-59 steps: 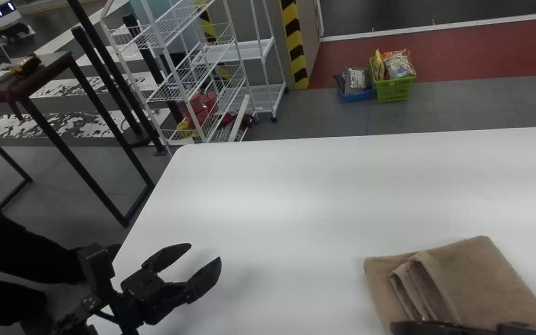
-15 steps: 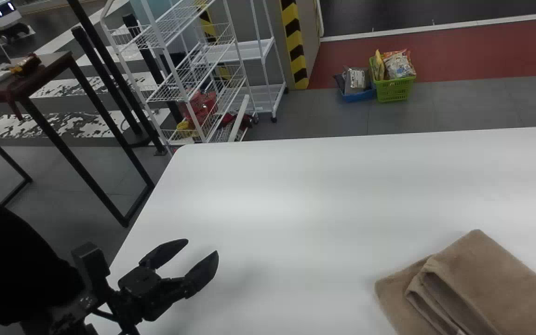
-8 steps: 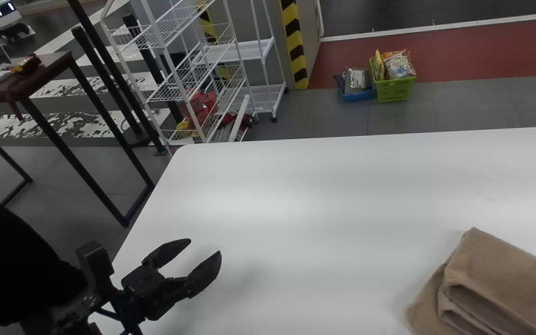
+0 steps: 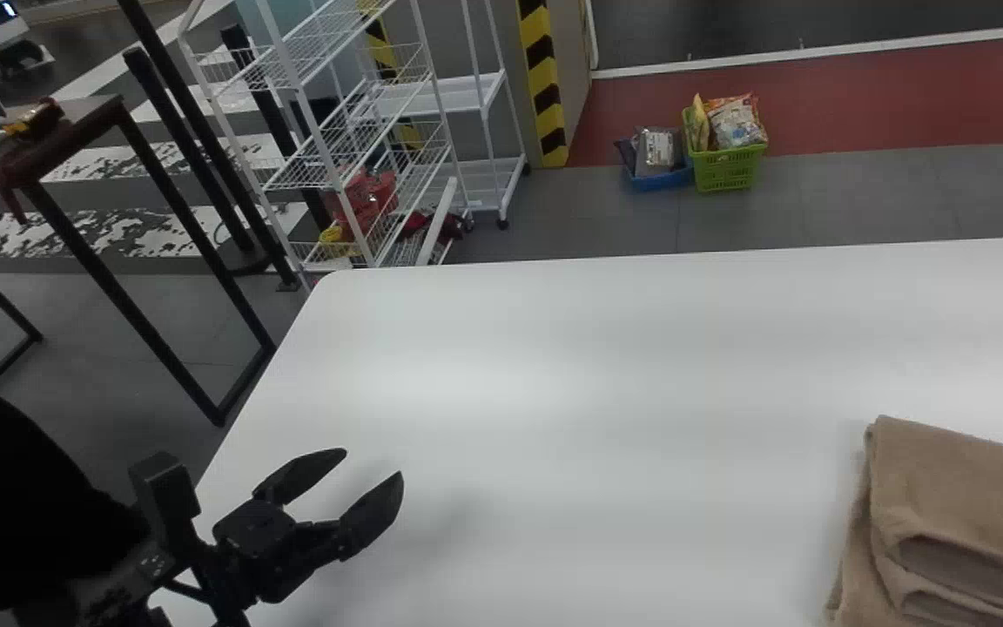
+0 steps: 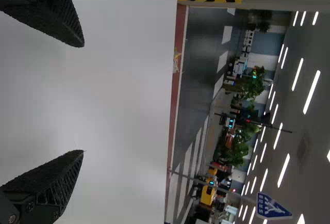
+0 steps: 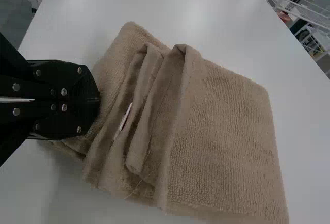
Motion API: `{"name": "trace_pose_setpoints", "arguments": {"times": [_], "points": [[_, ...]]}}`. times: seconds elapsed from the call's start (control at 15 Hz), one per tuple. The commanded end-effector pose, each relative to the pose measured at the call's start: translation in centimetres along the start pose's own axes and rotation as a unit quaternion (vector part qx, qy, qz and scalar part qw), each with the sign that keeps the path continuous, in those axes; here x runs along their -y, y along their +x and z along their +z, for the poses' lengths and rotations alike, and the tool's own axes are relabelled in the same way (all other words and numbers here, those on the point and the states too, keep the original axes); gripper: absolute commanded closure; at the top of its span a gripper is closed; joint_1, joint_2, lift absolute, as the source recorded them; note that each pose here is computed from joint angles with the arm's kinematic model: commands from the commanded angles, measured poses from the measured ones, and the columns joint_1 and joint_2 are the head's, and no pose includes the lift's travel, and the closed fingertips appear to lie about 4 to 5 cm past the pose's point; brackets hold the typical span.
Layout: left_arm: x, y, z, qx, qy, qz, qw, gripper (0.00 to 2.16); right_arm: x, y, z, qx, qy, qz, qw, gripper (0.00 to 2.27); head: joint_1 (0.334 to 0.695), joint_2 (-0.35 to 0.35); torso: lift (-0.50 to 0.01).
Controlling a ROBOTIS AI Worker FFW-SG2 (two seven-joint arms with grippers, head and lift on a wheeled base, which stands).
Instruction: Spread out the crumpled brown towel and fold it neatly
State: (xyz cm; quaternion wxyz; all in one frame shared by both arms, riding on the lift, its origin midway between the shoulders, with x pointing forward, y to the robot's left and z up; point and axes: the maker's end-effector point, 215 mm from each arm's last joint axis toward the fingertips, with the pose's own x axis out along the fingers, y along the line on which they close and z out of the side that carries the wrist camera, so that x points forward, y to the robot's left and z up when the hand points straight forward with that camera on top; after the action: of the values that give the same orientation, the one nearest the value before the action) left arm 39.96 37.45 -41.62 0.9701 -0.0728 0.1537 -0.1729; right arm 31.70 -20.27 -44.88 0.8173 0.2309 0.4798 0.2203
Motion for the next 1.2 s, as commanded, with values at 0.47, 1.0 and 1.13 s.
{"name": "trace_pose_setpoints", "arguments": {"times": [0.47, 1.0, 1.13], "points": [[0.4, 0.5, -0.3, -0.005, 0.001, -0.001, 1.0, 0.07, 7.9, -5.3, 2.4, 0.049, 0.046, -0.077, 0.995, 2.25, 0.695, 0.157, -0.128], [0.1, 0.4, -0.6, -0.006, 0.001, 0.002, 1.0, 0.07, 0.9, -9.9, 7.0, 0.121, -0.021, 0.013, 0.992, 0.16, 0.695, 0.142, -0.128], [0.3, 0.5, -0.4, -0.006, 0.002, 0.0, 1.0, 0.07, 1.4, -9.7, 7.0, 0.118, -0.023, 0.0, 0.993, 0.14, 0.695, 0.144, -0.128]]}}
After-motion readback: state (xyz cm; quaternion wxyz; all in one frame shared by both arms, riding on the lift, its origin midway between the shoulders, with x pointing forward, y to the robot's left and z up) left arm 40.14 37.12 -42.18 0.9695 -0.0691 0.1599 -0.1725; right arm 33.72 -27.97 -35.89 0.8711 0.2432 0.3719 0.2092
